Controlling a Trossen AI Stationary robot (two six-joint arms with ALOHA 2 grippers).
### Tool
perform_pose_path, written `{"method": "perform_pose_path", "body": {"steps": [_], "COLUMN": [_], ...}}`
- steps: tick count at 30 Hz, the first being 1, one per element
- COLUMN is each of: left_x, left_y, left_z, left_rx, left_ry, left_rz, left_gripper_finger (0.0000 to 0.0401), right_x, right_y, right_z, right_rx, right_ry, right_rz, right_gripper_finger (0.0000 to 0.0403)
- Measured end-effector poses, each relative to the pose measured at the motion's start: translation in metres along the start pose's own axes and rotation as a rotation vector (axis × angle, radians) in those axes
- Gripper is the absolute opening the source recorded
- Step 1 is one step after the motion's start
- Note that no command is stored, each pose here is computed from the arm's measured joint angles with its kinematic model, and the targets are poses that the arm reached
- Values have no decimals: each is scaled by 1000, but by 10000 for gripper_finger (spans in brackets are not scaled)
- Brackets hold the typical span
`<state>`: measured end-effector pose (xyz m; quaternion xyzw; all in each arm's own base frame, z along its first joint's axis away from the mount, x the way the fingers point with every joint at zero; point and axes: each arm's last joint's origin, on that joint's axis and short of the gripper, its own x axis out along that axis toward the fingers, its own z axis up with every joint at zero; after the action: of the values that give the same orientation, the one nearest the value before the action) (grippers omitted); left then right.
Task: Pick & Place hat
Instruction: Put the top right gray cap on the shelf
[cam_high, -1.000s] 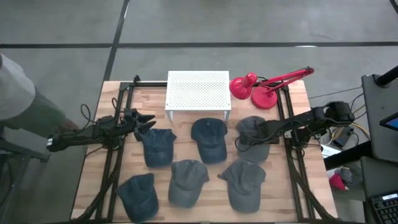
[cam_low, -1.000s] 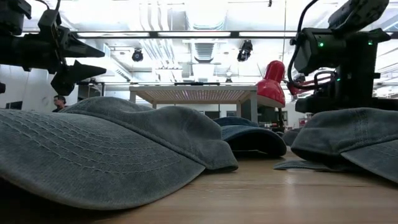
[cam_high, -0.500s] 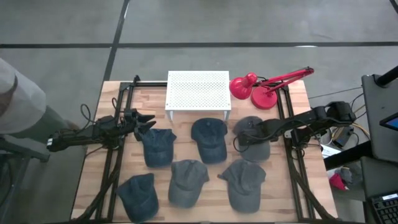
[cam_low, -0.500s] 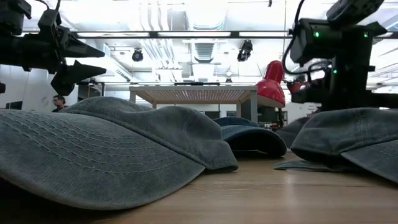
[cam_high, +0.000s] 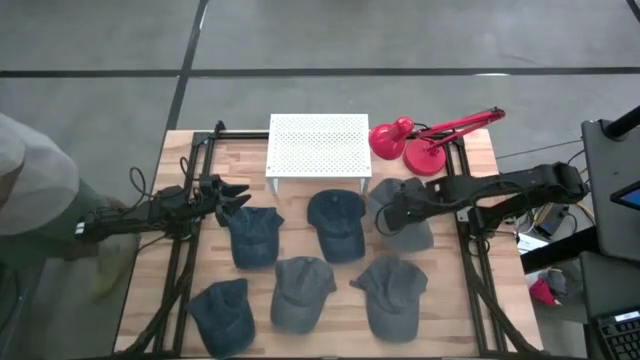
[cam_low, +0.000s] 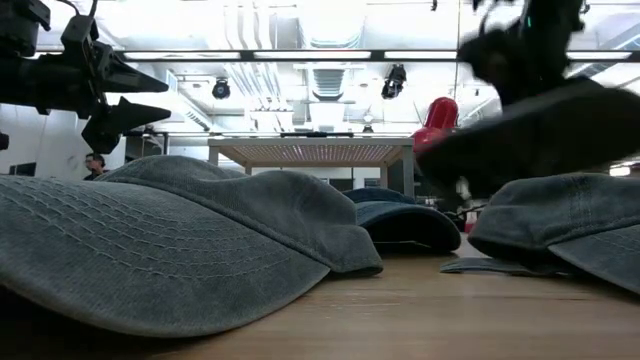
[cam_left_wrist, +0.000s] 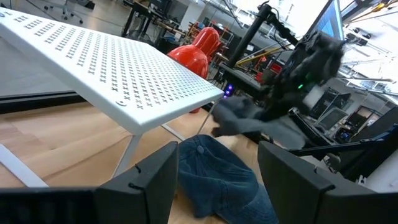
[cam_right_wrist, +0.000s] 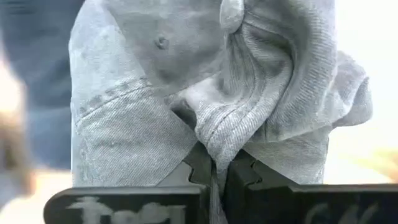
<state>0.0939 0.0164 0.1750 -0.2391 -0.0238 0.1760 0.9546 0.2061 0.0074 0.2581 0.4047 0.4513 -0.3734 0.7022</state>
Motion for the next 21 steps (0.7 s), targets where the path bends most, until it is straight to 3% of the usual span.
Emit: {"method": "perform_pose_path", "body": {"steps": [11, 21], "left_x": [0, 0], "left_y": [0, 0], "left_z": [0, 0], "left_rx": [0, 0], "left_ry": [0, 0], "left_rz": [0, 0], "left_gripper_finger": [223, 223], "right_x": [-84, -114], "right_y": [37, 81], "right_z": [29, 54], "right_rx": [-206, -331], "right_ry": [-132, -296], "right_rz": [298, 353], "right_gripper_finger": [9, 9]}}
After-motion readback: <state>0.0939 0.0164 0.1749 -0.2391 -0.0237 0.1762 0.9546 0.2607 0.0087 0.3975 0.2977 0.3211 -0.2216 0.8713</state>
